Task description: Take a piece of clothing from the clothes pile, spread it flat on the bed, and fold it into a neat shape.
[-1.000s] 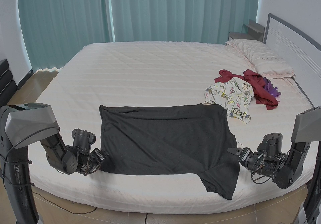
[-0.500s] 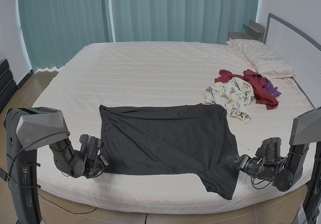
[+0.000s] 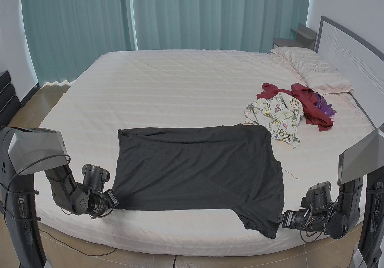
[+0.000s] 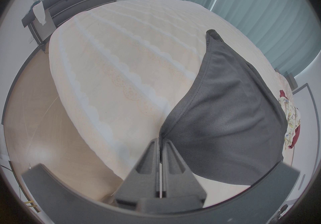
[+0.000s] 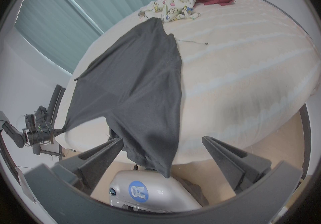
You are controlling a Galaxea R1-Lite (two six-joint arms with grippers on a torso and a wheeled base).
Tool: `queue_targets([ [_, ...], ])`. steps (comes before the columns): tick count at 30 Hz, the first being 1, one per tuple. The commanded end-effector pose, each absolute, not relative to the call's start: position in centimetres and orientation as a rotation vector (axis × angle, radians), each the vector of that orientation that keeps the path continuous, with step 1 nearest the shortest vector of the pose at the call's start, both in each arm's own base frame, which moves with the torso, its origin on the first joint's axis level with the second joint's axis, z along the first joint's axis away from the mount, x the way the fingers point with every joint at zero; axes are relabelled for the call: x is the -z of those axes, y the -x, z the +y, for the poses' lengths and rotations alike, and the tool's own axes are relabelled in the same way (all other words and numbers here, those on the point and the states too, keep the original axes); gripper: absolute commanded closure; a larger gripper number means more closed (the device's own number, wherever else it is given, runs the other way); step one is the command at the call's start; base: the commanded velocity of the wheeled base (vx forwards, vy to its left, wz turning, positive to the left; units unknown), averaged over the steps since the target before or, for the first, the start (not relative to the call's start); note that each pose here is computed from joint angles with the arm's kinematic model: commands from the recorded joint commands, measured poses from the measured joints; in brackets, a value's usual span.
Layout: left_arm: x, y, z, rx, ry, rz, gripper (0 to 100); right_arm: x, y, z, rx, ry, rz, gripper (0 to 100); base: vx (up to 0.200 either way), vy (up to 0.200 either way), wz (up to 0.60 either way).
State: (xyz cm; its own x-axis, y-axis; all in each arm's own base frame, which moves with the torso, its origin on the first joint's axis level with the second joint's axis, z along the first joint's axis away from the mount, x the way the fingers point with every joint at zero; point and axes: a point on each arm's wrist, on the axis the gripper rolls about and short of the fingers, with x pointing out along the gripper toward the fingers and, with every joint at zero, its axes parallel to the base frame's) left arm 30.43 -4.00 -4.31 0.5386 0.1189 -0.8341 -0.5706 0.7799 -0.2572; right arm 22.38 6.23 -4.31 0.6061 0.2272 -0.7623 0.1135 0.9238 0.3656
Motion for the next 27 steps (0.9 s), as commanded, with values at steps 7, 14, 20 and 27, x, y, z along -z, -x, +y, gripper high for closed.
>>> queue_targets([
  [7,4.1,-30.4,-3.1,-0.413,0.601,0.934,100,6.2,-22.3,7.7,-0.112,-0.362,0.983,0,0.0,0.0,0.0],
  [14,4.2,-30.4,-3.1,-0.409,0.601,0.938,100,6.3,-23.4,8.3,-0.128,-0.364,0.95,100,0.0,0.0,0.0],
  [20,4.2,-30.4,-3.1,-0.408,0.602,0.935,100,5.8,-24.2,8.2,-0.116,-0.376,0.902,100,0.0,0.0,0.0],
  [27,4.1,-30.5,-3.1,-0.399,0.607,0.915,100,3.9,-24.6,7.3,-0.105,-0.402,0.824,100,0.0,0.0,0.0],
])
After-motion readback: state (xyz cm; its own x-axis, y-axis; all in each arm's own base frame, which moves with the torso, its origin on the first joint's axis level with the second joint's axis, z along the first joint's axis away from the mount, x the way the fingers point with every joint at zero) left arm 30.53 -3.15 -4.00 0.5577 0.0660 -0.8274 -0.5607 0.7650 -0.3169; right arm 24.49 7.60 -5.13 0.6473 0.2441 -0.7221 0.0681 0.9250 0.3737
